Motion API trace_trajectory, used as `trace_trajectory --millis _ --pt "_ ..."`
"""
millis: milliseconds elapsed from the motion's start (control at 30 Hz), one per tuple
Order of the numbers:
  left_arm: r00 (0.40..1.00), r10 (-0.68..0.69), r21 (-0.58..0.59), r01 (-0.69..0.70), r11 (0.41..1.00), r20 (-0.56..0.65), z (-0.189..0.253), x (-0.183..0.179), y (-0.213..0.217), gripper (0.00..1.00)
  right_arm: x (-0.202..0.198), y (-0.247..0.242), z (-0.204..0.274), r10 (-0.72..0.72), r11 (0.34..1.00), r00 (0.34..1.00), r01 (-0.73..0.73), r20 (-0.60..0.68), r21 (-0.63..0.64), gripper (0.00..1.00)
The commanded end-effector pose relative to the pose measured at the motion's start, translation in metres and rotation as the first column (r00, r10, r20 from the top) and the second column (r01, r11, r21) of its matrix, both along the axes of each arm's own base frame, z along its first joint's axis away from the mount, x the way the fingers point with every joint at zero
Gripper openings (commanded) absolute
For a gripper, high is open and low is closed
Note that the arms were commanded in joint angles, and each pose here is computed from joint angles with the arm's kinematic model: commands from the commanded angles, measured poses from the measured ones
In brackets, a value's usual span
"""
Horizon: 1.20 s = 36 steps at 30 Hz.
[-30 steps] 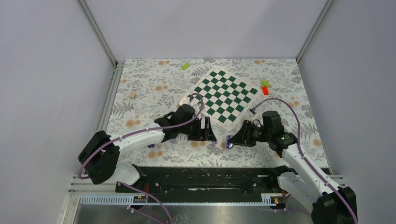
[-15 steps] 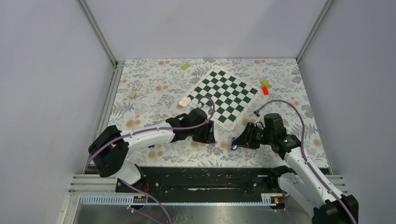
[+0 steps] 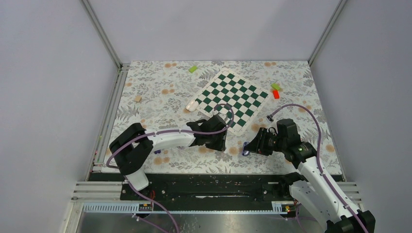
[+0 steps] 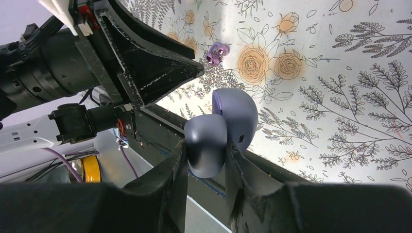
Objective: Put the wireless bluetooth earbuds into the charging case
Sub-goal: Pick up the left earbud from the corner of the board.
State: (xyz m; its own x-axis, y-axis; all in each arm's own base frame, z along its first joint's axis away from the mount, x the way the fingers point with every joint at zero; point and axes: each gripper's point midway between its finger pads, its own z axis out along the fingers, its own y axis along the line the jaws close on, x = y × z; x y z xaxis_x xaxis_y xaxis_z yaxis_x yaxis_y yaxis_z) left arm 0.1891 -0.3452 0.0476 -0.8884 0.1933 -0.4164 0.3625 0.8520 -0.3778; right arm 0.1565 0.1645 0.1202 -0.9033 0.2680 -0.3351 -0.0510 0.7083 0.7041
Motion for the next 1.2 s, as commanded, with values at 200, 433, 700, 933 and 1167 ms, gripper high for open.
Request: trace_trajectory --millis 200,433,700,933,1167 --pt "0.997 0.006 0.046 -0.009 0.999 0.072 0.003 0.020 -0.019 0.33 0.004 -0.002 0.010 -0.003 1.000 0.999 0.003 0.035 -0.008 0.00" --pt "0.997 0.026 0.099 -0.034 0.995 0.075 -0.003 0.023 -0.015 0.28 0.005 -0.001 0.012 0.004 1.000 0.999 -0.003 0.032 -0.009 0.00" --pt "0.998 0.021 0.118 -0.027 0.993 0.054 -0.011 0.018 -0.016 0.27 0.008 0.000 0.014 0.013 1.000 0.999 -0.012 0.036 -0.013 0.00" --pt "0.999 0.008 0.122 -0.013 0.992 0.042 -0.013 0.016 -0.018 0.27 0.009 0.001 0.017 0.019 1.000 0.999 -0.019 0.043 -0.012 0.00" --pt "0.998 0.008 0.103 -0.014 0.995 0.062 0.000 0.017 -0.017 0.16 0.008 0.000 0.016 0.018 1.000 0.999 -0.017 0.041 -0.014 0.00"
